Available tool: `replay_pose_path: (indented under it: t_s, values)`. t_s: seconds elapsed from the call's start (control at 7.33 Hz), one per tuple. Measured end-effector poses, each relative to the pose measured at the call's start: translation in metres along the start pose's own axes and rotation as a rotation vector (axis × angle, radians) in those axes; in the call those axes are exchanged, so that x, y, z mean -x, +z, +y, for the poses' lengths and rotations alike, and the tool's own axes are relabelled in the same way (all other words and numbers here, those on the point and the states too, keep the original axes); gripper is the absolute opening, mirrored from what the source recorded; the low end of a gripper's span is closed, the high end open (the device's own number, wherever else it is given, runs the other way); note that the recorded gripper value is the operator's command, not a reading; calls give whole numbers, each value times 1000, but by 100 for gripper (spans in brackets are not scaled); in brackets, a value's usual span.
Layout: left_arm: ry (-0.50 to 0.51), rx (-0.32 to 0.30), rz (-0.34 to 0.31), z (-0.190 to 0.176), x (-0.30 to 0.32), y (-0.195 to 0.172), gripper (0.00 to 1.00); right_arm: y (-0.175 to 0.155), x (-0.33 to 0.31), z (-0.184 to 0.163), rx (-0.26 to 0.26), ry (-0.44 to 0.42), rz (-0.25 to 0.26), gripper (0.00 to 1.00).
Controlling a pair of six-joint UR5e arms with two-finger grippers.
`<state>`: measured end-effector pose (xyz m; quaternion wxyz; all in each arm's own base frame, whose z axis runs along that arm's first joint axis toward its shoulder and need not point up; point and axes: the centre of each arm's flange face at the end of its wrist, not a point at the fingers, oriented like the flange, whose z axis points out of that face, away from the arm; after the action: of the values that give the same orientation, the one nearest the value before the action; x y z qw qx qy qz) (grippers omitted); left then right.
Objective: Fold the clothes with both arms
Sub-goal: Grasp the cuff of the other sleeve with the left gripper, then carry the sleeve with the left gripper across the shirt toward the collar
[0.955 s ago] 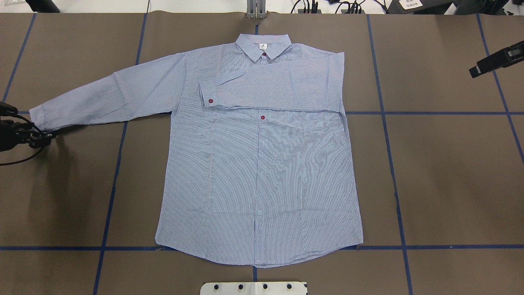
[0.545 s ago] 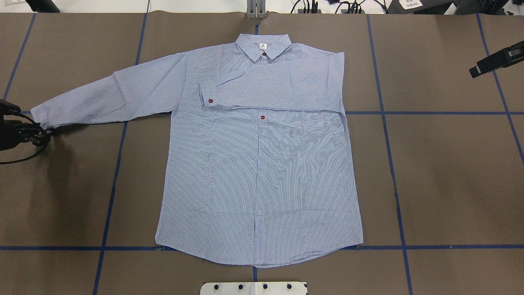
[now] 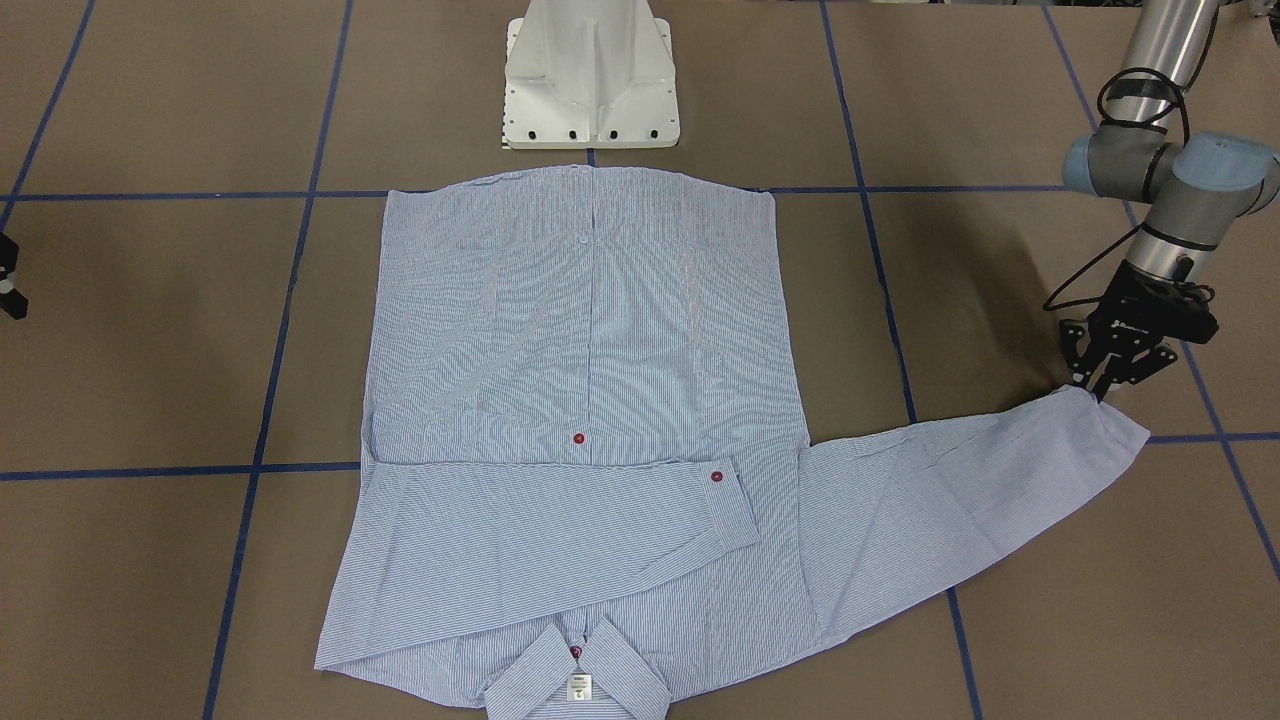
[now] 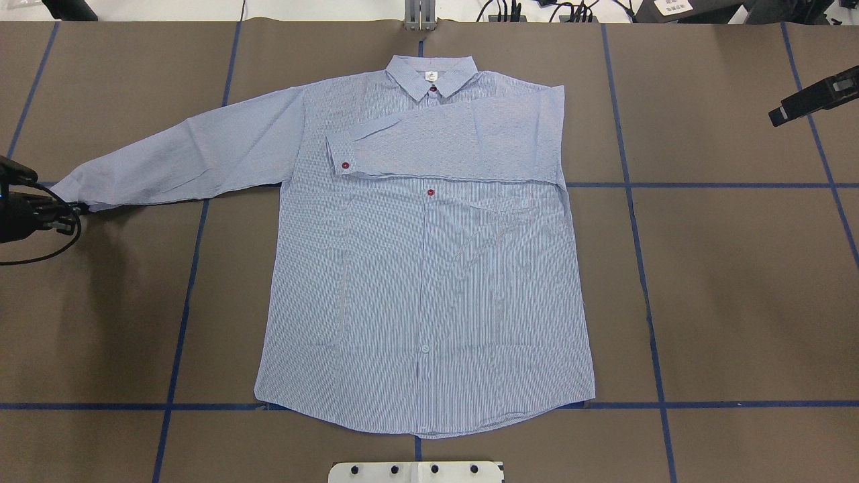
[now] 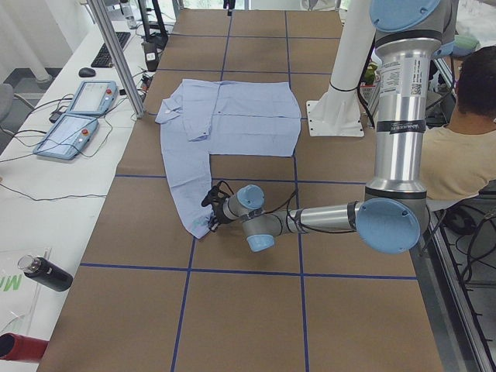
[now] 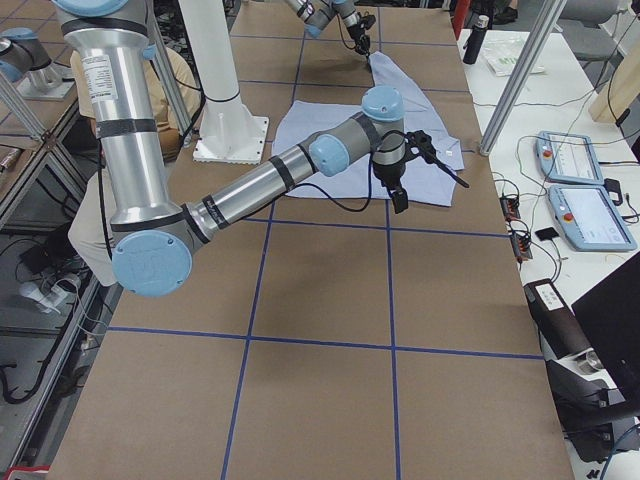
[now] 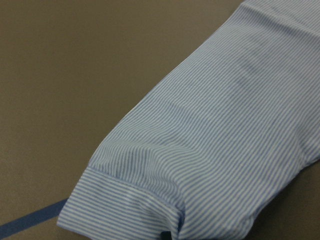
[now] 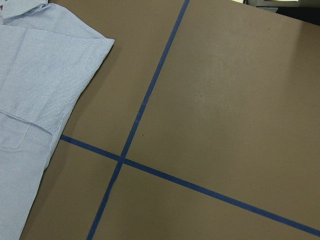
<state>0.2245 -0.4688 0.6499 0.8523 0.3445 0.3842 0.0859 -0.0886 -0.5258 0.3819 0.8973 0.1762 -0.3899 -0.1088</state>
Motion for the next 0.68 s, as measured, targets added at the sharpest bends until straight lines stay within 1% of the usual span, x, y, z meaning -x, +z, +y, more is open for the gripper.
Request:
replay_pose_path:
  t_s: [0.27, 0.41, 0.68]
  values:
    - [-8, 8, 27, -44, 5, -25, 0, 0, 0, 0, -1, 2, 1, 100]
    - [-18, 23, 18, -80, -10, -39, 0, 0, 0, 0, -2, 3, 1, 100]
    - [-37, 69, -22, -185, -73, -55, 0, 0, 0, 0, -1, 7, 1, 100]
